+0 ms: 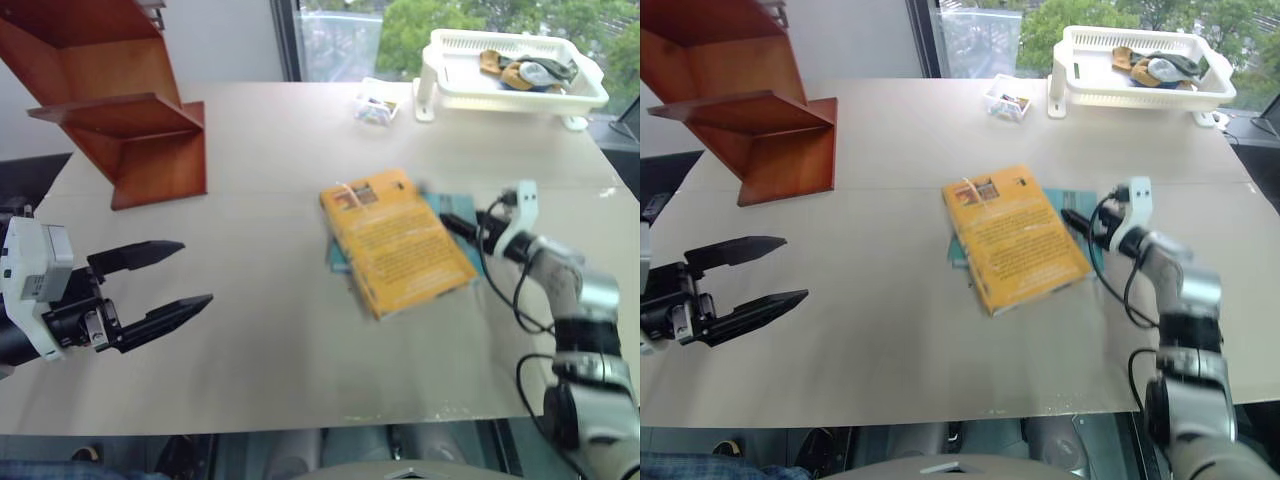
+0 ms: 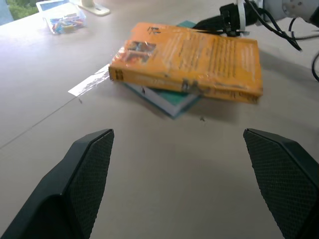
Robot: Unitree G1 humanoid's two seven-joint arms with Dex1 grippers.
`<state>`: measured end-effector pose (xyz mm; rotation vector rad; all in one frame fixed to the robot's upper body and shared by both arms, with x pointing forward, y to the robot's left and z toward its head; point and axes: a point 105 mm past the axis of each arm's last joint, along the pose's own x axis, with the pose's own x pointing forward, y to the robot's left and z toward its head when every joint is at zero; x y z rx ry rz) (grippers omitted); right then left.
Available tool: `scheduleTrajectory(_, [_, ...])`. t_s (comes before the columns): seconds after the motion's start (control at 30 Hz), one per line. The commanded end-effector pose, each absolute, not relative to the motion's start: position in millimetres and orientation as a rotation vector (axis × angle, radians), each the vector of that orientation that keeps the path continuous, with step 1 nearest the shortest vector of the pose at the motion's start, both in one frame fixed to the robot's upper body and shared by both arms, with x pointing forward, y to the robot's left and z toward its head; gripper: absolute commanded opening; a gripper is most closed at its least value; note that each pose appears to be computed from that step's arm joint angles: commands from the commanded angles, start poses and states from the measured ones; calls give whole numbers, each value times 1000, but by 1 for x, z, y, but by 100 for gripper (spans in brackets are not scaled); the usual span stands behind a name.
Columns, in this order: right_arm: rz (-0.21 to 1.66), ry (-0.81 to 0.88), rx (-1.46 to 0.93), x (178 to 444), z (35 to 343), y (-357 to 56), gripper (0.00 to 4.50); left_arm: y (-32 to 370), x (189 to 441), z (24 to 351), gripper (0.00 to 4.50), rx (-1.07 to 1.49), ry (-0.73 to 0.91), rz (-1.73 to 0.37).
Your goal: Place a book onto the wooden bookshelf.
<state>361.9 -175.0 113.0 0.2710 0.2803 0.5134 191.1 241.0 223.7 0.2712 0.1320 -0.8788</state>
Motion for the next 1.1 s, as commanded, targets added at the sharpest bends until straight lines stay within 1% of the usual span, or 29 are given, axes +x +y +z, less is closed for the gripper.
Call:
scheduleTrajectory(0.03, [397,367,341,340,103,-173,450,236,192,226,439,297,120,-911])
scheduleTrajectory(0.17, [304,359,398,325,106,-164,450,233,197,224,439,287,120,-935])
scheduleTrajectory(0.4, [256,365,452,316,109,-142,450,231,204,221,439,281,123,-964])
scheduleTrajectory(0.5, [269,371,457,311,111,-135,450,231,205,220,439,281,122,-970])
scheduleTrajectory(0.6, [258,359,413,311,113,-145,450,230,206,220,439,280,121,-976])
scheduleTrajectory(0.67, [247,301,356,316,122,-159,450,230,206,221,439,280,119,-977])
scheduleTrajectory(0.77, [316,150,215,324,149,-176,450,230,206,221,439,279,119,-976])
scheduleTrajectory(0.87, [374,76,118,329,163,-185,450,232,207,221,439,280,120,-965])
scheduleTrajectory(0.93, [467,14,39,333,172,-182,450,233,207,221,439,281,121,-961])
scheduleTrajectory(1.0, [580,-19,-55,334,174,-173,450,234,207,221,439,283,123,-956])
scheduleTrajectory(1.1, [736,-33,-157,330,166,-156,450,236,206,222,439,285,124,-951])
